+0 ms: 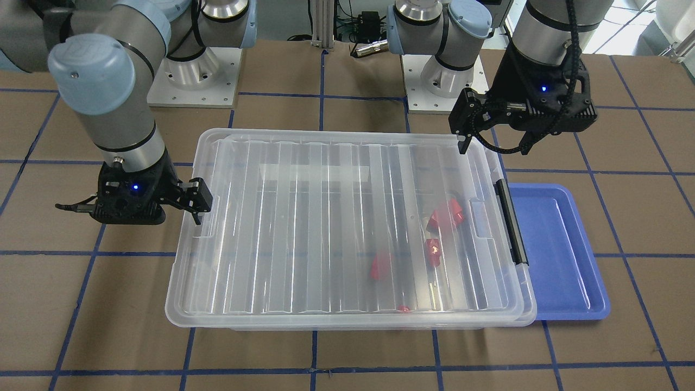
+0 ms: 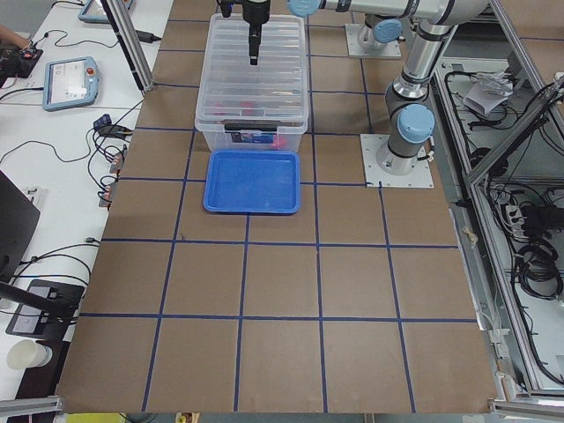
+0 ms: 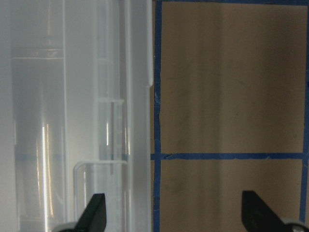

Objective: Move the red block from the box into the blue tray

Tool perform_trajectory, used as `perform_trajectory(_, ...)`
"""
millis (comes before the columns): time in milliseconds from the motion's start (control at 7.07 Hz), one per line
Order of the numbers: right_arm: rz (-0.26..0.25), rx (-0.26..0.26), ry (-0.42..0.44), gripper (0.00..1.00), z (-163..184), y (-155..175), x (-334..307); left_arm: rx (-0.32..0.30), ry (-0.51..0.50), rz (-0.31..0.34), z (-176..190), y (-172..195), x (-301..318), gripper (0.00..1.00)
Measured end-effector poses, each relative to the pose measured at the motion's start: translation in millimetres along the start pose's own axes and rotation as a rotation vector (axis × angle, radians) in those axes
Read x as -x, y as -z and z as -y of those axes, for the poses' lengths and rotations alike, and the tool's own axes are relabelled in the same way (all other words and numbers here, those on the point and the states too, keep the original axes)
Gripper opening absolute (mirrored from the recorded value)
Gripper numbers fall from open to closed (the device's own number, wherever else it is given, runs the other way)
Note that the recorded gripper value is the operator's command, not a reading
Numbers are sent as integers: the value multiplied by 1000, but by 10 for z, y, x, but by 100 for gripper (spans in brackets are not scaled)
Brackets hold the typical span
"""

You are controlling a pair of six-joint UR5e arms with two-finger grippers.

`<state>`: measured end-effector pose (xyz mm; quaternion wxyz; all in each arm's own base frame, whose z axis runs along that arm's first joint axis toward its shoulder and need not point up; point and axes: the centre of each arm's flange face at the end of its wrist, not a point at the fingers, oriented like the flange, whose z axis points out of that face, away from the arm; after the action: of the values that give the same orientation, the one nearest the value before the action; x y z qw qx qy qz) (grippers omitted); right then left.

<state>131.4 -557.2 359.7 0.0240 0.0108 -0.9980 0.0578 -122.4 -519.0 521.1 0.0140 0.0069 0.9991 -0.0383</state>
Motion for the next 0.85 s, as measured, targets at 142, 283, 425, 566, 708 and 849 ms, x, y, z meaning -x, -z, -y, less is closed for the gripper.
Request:
perform_trajectory(142, -5, -8, 0, 100, 20, -71, -8, 1, 0, 0, 0, -4, 0, 100)
perform_trajectory(283, -14, -10, -3, 100, 20, -106, -27, 1, -1, 0, -1, -6, 0, 100)
perform_trajectory(425, -29, -13, -6, 100, 21, -113, -63, 1, 0, 0, -1, -5, 1, 100)
perform_trajectory(566, -68, -13, 0, 100, 35, -121, -155, 0, 0, 0, -2, -2, 3, 100)
perform_trajectory(708, -117, -6, 14, 100, 65, -129, -342, 0, 0, 0, -3, -1, 3, 100)
perform_trajectory(849, -145, 6, 12, 100, 99, -137, -612, 0, 0, 0, -3, 1, 3, 100)
